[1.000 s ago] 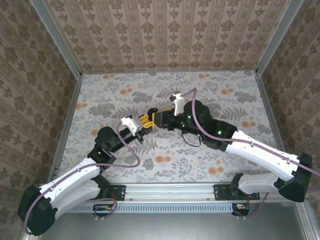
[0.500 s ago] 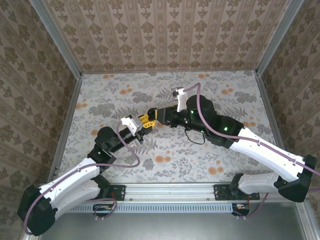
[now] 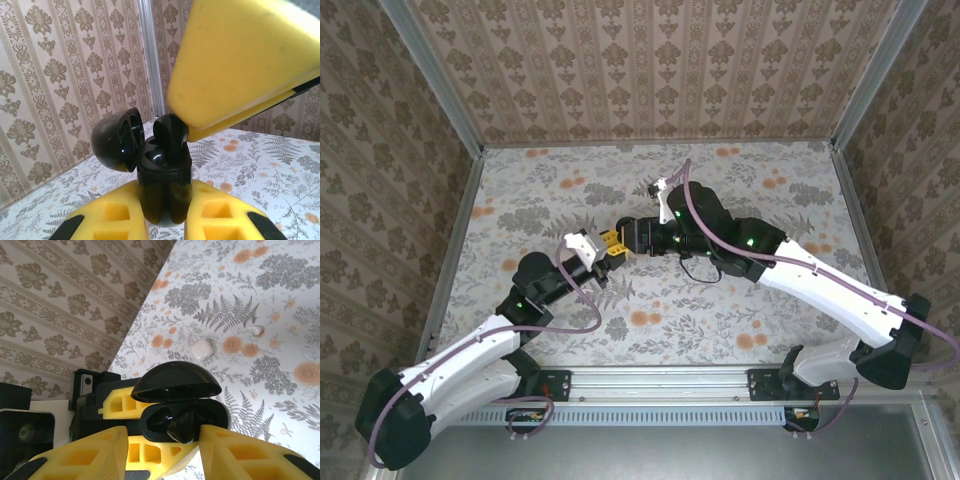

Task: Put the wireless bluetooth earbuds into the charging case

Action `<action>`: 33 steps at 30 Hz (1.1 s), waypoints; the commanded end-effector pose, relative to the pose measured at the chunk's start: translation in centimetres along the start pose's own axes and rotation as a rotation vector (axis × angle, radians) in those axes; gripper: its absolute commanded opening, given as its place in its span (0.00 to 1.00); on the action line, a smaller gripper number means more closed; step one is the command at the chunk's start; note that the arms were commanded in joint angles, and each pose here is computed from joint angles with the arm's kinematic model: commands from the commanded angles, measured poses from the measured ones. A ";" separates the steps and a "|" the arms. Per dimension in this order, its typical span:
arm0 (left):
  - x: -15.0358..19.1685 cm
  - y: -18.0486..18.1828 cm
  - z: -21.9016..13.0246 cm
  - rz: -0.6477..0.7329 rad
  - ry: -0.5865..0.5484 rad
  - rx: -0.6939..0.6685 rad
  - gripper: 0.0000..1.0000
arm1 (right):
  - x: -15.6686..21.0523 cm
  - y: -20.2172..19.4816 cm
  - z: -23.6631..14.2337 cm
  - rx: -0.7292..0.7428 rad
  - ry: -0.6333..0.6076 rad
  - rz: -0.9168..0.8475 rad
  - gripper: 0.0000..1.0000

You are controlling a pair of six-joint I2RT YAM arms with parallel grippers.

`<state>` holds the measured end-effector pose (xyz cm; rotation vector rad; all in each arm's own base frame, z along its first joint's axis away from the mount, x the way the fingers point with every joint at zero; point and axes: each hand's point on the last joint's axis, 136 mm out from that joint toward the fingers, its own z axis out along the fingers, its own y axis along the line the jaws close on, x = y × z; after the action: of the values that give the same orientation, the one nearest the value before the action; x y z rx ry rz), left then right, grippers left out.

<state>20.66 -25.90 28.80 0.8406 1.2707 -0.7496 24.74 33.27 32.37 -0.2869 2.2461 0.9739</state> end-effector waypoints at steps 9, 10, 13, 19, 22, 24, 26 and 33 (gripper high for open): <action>-2.2 0.2 0.0 0.004 -0.052 -0.007 0.00 | -0.2 -0.8 -0.3 0.075 0.033 0.001 0.42; -2.1 0.2 0.0 0.004 -0.049 -0.006 0.00 | -0.2 -0.9 -0.3 0.079 0.034 -0.001 0.42; -2.1 0.1 0.1 0.003 -0.049 -0.002 0.00 | -0.3 -0.8 -0.4 0.080 0.029 -0.008 0.41; -1.9 0.0 0.1 0.002 -0.044 0.002 0.00 | -0.1 -1.2 0.6 0.104 0.049 -0.015 0.37; -1.9 0.1 0.1 0.002 -0.042 0.001 0.00 | -0.2 -1.1 0.6 0.105 0.048 -0.016 0.36; -1.7 0.0 0.1 0.002 -0.037 0.003 0.00 | -0.4 -1.0 0.6 0.103 0.046 -0.019 0.35; -1.7 0.0 0.1 0.002 -0.037 0.002 0.00 | -0.3 -1.1 0.7 0.109 0.048 -0.020 0.35; -1.5 0.1 0.2 0.005 -0.031 -0.002 0.00 | -0.6 -1.2 0.4 0.117 0.041 -0.019 0.34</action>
<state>20.97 -25.77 28.15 0.8347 1.3054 -0.7374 25.38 33.08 31.16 -0.2831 2.3387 0.8666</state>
